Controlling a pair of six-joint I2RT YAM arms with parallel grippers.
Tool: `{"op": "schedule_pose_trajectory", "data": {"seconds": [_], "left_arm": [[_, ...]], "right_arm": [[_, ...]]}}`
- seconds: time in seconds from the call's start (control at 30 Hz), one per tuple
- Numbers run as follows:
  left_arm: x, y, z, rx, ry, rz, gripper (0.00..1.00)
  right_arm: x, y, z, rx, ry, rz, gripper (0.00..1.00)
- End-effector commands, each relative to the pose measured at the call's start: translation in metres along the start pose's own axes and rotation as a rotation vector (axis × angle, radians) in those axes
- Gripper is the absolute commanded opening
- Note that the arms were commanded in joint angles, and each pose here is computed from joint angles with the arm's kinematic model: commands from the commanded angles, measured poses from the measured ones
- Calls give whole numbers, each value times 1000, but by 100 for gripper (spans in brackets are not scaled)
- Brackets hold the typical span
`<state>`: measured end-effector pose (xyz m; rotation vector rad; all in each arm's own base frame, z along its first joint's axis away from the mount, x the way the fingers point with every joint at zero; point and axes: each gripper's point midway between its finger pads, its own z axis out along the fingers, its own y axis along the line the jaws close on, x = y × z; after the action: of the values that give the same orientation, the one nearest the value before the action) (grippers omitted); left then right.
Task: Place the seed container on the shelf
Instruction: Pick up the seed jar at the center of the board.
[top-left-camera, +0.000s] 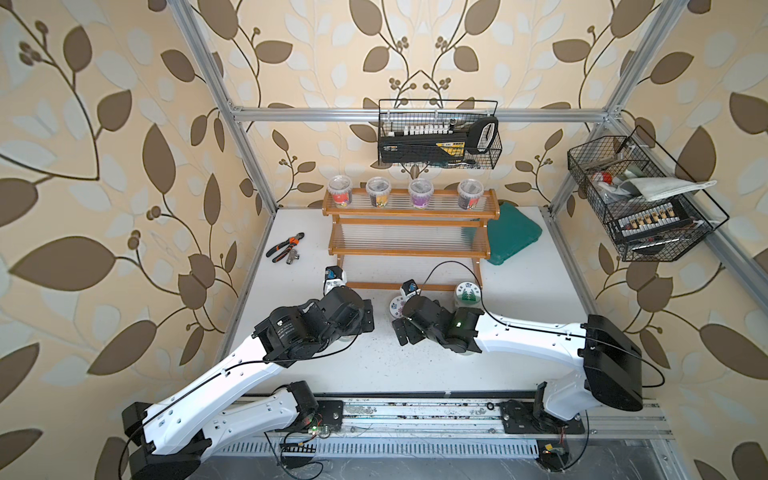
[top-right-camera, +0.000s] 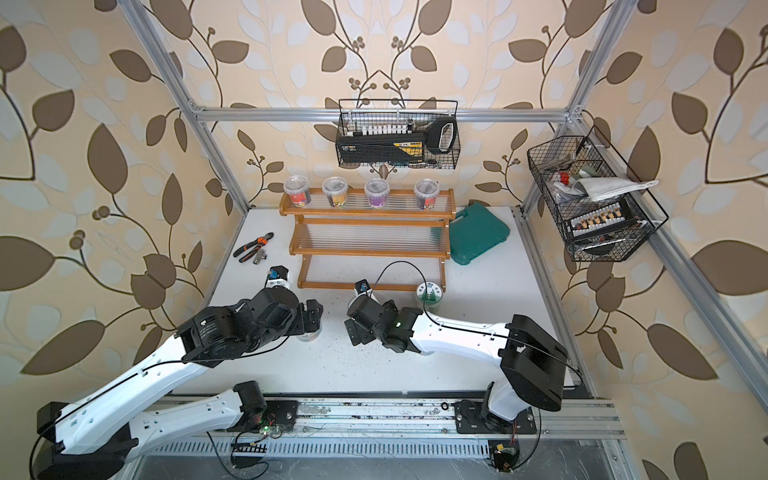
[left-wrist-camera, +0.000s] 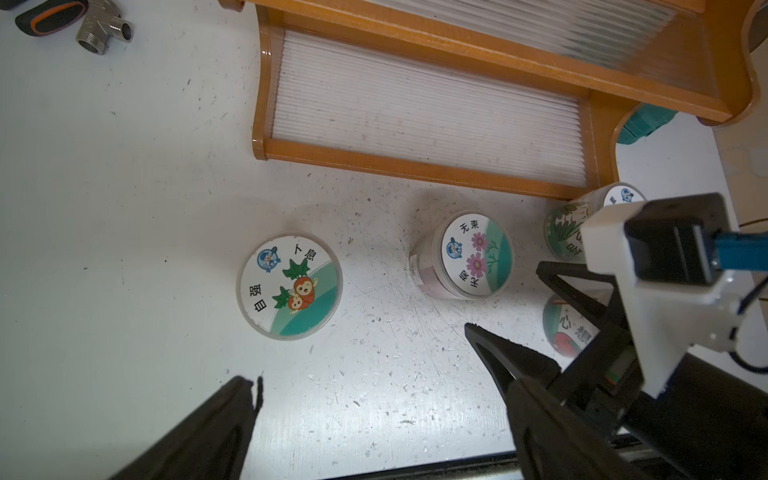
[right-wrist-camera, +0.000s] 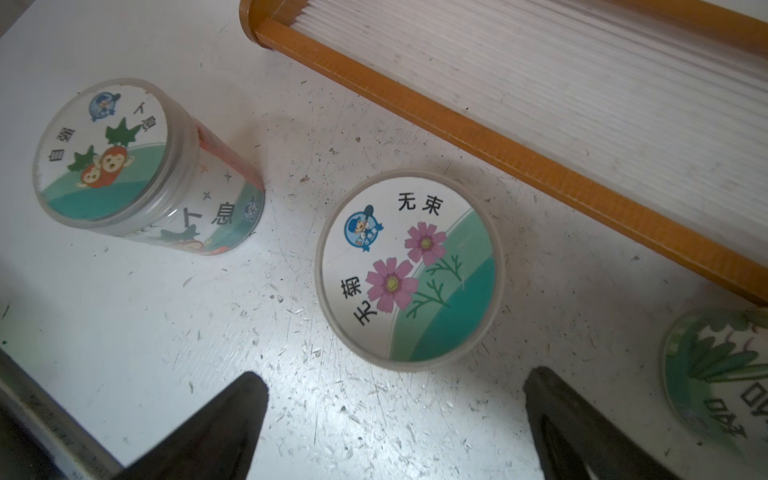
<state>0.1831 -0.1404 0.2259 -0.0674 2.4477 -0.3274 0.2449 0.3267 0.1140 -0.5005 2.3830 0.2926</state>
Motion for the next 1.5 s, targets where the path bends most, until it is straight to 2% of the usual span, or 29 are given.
{"op": "schedule_pose_trajectory", "data": {"seconds": [0.0,0.2,0.53,1.07,1.27,1.37,1.47], "left_arm": [[-2,-2,1,16,-3,-9,98],[-4,-2,1,18,-7,-2,98],[-4,-2,3,16,-2,9,98],[-5,-4,9,17,11,7,98],[-3,-5,12,22,17,5,99],[-3,-6,13,25,20,1,98],[-2,-8,14,31,23,7,98]], "right_arm": [[-9,1,3,42,-10,4,99],[-9,-5,17,88,15,9,99],[-8,-4,40,43,65,45,99],[-16,-8,56,33,84,53,99],[-12,-9,56,37,102,53,86],[-16,-9,49,32,93,47,76],[-20,-11,37,33,85,35,71]]}}
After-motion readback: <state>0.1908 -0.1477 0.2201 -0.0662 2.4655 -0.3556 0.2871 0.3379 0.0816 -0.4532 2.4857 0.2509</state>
